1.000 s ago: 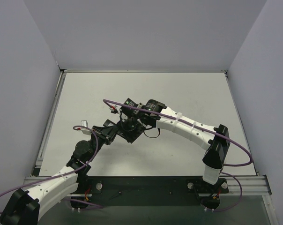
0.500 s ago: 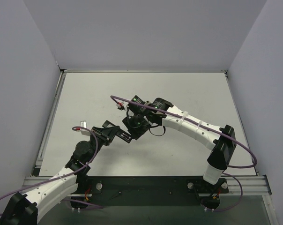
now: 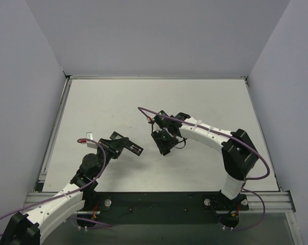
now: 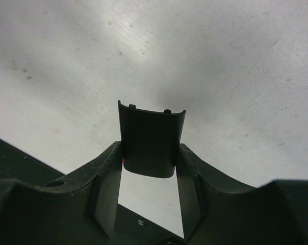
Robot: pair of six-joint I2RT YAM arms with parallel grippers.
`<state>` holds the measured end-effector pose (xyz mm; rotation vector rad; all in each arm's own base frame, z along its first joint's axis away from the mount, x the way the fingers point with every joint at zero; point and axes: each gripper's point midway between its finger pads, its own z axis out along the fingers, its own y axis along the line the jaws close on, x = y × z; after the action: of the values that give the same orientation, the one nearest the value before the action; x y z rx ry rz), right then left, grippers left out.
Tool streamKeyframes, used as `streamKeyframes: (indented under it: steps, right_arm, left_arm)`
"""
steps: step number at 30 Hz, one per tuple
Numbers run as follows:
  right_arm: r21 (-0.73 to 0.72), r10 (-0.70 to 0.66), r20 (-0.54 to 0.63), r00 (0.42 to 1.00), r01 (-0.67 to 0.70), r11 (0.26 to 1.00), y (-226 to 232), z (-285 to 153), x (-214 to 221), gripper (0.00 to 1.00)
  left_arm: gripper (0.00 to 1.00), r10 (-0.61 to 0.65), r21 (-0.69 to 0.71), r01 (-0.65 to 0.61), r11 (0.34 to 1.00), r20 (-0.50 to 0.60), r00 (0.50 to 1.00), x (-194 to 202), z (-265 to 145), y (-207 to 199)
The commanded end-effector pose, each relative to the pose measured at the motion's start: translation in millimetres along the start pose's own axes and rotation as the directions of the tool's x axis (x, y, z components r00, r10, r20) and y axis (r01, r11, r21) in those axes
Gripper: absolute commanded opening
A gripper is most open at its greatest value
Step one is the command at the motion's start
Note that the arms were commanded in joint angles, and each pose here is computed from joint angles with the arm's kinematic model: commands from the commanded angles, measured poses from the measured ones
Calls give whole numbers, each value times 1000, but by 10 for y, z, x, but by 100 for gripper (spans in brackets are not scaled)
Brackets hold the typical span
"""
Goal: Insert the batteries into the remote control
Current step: Place the battery cover at the center of the board.
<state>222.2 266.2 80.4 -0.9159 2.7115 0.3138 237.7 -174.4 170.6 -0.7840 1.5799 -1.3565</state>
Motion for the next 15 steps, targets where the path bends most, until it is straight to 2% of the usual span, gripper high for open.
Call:
streamKeyframes:
  steps: [1, 4, 7, 8, 10, 11, 15]
  right_arm:
    - [32, 25, -13, 1000, -24, 999, -96, 336, 39, 26]
    - [55, 29, -56, 998, -26, 998, -151, 498, 148, 30]
    - [67, 33, -86, 996, -28, 997, -182, 564, 239, 41]
    - [65, 30, -79, 996, -25, 998, -174, 542, 229, 53]
    - [61, 33, -66, 997, -29, 998, -178, 489, 216, 64]
    - [48, 37, -34, 999, -35, 998, -163, 401, 155, 73]
    - [-79, 67, 65, 996, -62, 995, -10, 61, -32, 81]
  left_arm:
    - [0, 10, -55, -12, 998, -25, 1000, 92, -118, 401]
    - [0, 1, -52, -2, 999, -25, 1000, 94, -122, 396]
    - [0, -9, -47, 8, 999, -28, 1000, 99, -122, 376]
    - [0, -9, -48, 8, 999, -30, 1000, 102, -121, 379]
    - [0, -13, -41, 12, 999, -34, 999, 109, -119, 353]
    - [0, -17, -34, 16, 999, -36, 999, 111, -119, 336]
    - [0, -28, -11, 28, 1000, -45, 999, 123, -116, 268]
